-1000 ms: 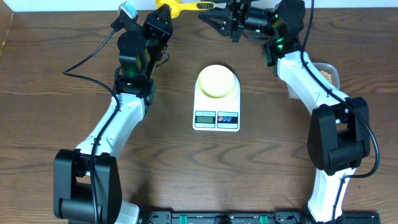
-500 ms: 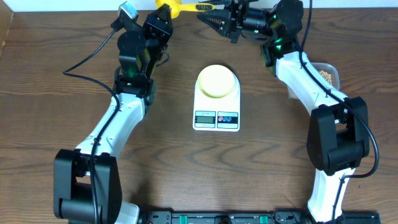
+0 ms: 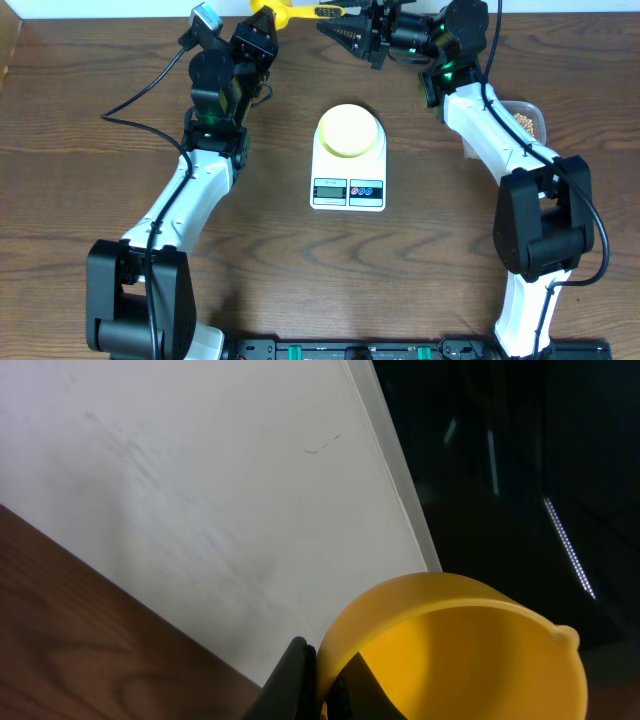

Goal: Scoop item into bowl and weigh 50g on scale
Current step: 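Open the left gripper to release the scoop to the right gripper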

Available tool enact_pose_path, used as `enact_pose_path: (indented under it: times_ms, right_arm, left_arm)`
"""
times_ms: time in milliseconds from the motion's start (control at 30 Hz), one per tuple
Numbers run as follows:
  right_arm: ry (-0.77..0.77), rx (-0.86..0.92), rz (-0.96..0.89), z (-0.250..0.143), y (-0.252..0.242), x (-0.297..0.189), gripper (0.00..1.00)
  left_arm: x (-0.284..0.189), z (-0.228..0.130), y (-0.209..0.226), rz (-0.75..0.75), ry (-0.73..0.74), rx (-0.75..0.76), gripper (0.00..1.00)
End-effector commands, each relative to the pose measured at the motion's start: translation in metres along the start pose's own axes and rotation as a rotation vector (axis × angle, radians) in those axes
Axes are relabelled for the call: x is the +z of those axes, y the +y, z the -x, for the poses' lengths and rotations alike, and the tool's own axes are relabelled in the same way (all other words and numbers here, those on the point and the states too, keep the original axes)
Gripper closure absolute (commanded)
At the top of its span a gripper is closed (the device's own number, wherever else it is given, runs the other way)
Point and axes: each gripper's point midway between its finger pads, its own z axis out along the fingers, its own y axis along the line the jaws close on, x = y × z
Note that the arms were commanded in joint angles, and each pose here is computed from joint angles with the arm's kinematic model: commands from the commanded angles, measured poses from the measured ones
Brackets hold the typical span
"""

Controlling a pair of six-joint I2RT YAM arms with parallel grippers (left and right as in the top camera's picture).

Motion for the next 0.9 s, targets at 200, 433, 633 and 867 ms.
enact_pose_path:
  times_ms: [200,433,633,867]
  right_arm:
    - [-0.016,-0.014,-0.009,0.0058,-0.0014,0.0052,0.76]
    - [-0.016,-0.014,-0.009,0.0058,-0.0014,0.0052,0.77]
    - [-0.016,-0.014,-0.009,0.0058,-0.0014,0.0052,0.80]
    - [-0.016,-0.014,-0.009,0.0058,-0.0014,0.0052,0.82]
  left_arm:
    - [0.0009,0.0001,-0.0046,-0.016,0.010,0.023,0.93]
    - [0.0009,-0.0007,-0.0042,-0.015,0.014,0.026,0.92]
    - [0.0008,-0.0031,-0.0053,-0.022,0.028,0.026,0.92]
    - [0.0007,-0.0042,-0.0056,-0.024,0.035,0.026,0.92]
